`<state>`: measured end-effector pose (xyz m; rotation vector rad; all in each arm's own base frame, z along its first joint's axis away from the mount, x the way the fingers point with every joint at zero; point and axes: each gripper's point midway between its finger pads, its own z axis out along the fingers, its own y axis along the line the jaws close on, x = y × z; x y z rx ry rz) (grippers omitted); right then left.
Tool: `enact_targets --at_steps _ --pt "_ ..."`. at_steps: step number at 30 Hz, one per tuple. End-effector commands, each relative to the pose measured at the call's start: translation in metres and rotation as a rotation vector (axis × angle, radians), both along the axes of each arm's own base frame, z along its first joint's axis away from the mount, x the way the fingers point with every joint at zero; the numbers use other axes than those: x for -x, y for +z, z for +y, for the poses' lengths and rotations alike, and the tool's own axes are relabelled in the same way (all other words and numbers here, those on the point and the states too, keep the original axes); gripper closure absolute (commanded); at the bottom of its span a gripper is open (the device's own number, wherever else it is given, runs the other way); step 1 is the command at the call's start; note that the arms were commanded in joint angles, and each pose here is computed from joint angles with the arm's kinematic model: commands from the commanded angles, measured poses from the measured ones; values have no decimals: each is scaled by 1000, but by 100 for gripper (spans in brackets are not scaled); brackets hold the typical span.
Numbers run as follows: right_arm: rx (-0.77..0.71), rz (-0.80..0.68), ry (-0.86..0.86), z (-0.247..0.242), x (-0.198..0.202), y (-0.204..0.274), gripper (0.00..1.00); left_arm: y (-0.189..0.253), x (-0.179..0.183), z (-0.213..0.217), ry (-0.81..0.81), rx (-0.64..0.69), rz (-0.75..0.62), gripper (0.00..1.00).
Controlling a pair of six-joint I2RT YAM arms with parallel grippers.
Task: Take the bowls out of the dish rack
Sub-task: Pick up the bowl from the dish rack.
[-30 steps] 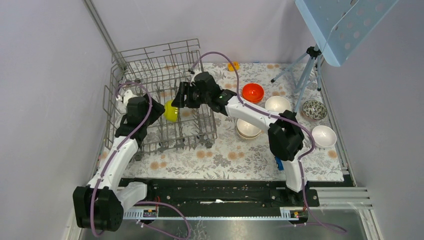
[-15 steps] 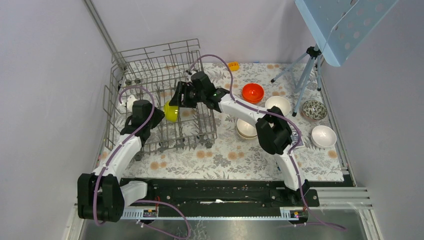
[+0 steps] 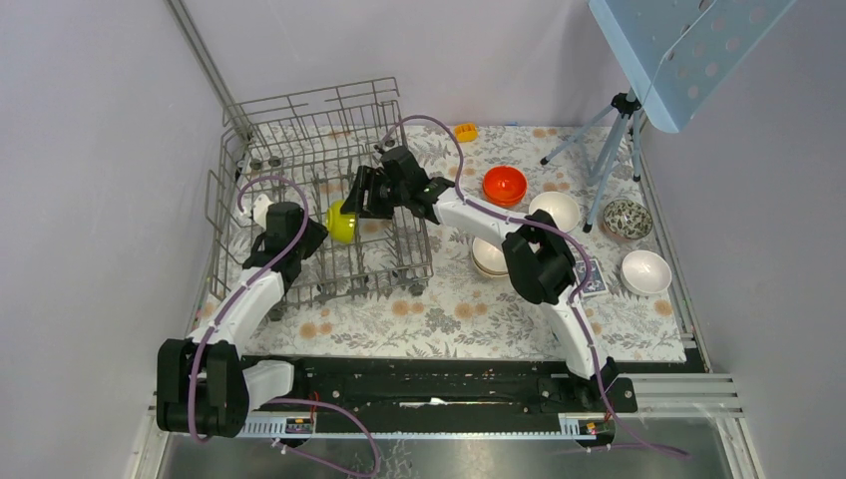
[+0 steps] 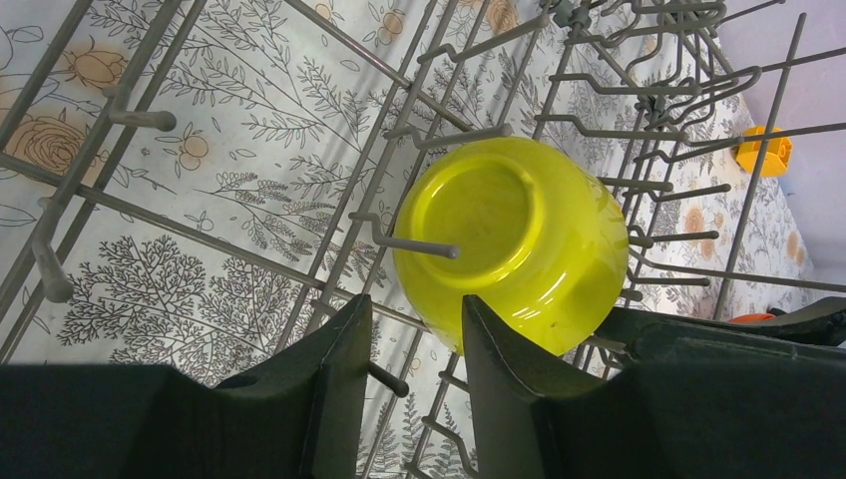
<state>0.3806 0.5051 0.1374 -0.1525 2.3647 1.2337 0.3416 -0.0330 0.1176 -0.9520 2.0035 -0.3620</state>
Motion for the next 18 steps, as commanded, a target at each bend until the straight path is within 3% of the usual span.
enact_targets --at_steps 1,6,12,18 --pt "-67 -17 15 10 -7 22 36 5 -8 3 23 6 -46 59" --pt "-73 -15 22 8 -3 24 41 6 -9 4 22 3 -54 60" --pt "-117 -45 34 9 -4 43 39 8 -14 -3 -13 21 -65 60" --pt "-88 7 48 11 -3 26 39 3 -15 -7 -21 38 -62 62"
